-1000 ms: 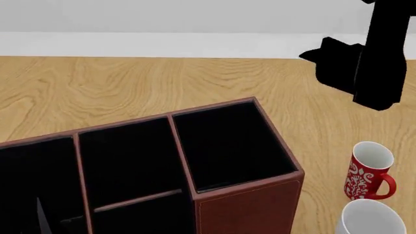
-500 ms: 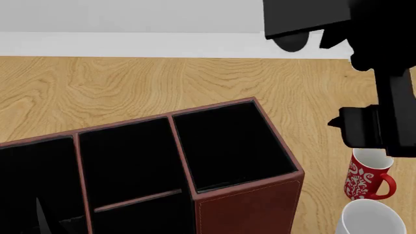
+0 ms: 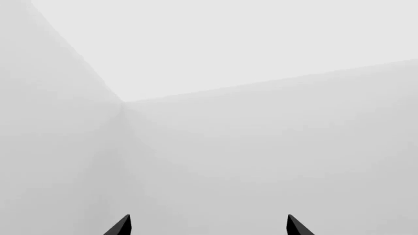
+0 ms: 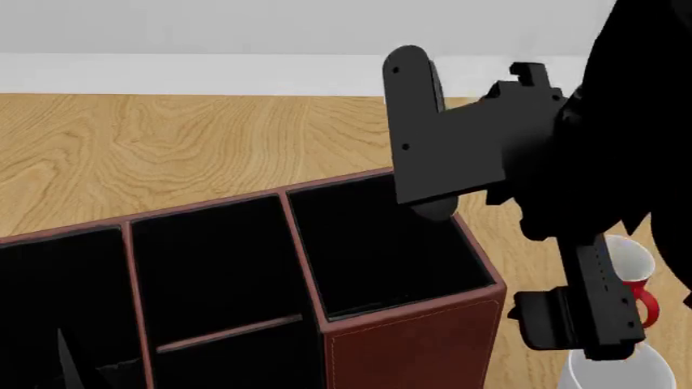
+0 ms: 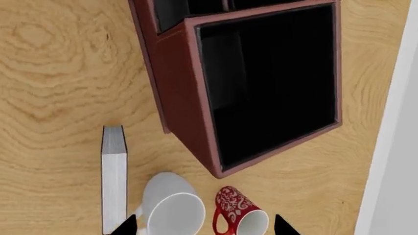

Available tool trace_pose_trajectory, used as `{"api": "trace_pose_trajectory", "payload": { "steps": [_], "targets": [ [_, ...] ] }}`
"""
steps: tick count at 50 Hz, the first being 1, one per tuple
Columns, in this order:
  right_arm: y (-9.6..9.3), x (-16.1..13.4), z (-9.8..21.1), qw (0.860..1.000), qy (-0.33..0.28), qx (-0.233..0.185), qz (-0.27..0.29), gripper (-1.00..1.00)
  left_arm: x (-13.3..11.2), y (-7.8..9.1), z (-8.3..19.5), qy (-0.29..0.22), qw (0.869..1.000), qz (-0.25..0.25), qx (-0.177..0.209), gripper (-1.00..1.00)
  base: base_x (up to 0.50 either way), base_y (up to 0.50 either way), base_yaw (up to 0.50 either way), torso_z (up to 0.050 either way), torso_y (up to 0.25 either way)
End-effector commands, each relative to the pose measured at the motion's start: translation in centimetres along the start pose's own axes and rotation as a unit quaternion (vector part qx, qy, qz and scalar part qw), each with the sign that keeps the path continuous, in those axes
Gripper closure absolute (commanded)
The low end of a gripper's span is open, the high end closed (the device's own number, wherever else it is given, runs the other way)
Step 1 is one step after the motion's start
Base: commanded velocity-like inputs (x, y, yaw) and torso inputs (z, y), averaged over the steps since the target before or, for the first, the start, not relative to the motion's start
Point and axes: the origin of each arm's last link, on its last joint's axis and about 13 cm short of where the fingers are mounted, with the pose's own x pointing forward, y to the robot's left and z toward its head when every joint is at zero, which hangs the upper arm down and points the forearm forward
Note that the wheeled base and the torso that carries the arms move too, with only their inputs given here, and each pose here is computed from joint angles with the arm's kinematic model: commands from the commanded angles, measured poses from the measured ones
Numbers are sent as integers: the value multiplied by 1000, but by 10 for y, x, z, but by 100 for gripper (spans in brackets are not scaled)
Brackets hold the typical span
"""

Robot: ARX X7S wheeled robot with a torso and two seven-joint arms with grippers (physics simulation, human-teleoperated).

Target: Pick up the book and place it in the right compartment of the caddy.

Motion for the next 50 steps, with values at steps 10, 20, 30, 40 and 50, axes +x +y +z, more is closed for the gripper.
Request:
{"api": "trace_pose_trajectory", "payload": {
  "steps": [10, 20, 30, 40, 50],
  "targets": [
    [18, 52, -8, 997, -1, 18, 74, -100, 0, 0, 0, -3, 1000, 0, 11, -100, 0, 0, 0, 0, 0],
    [27, 66, -16, 995, 28, 23, 95, -100, 0, 0, 0, -1, 1000, 1, 10, -100, 0, 0, 0, 0, 0],
    [30, 74, -24, 993, 56, 33, 102, -100, 0, 0, 0, 1, 1000, 1, 12, -100, 0, 0, 0, 0, 0],
    [35, 89, -29, 990, 69, 43, 111, -100, 0, 0, 0, 1, 1000, 3, 15, -100, 0, 0, 0, 0, 0],
    [38, 107, -34, 989, 81, 40, 120, -100, 0, 0, 0, 4, 1000, 3, 16, -100, 0, 0, 0, 0, 0]
  ]
}}
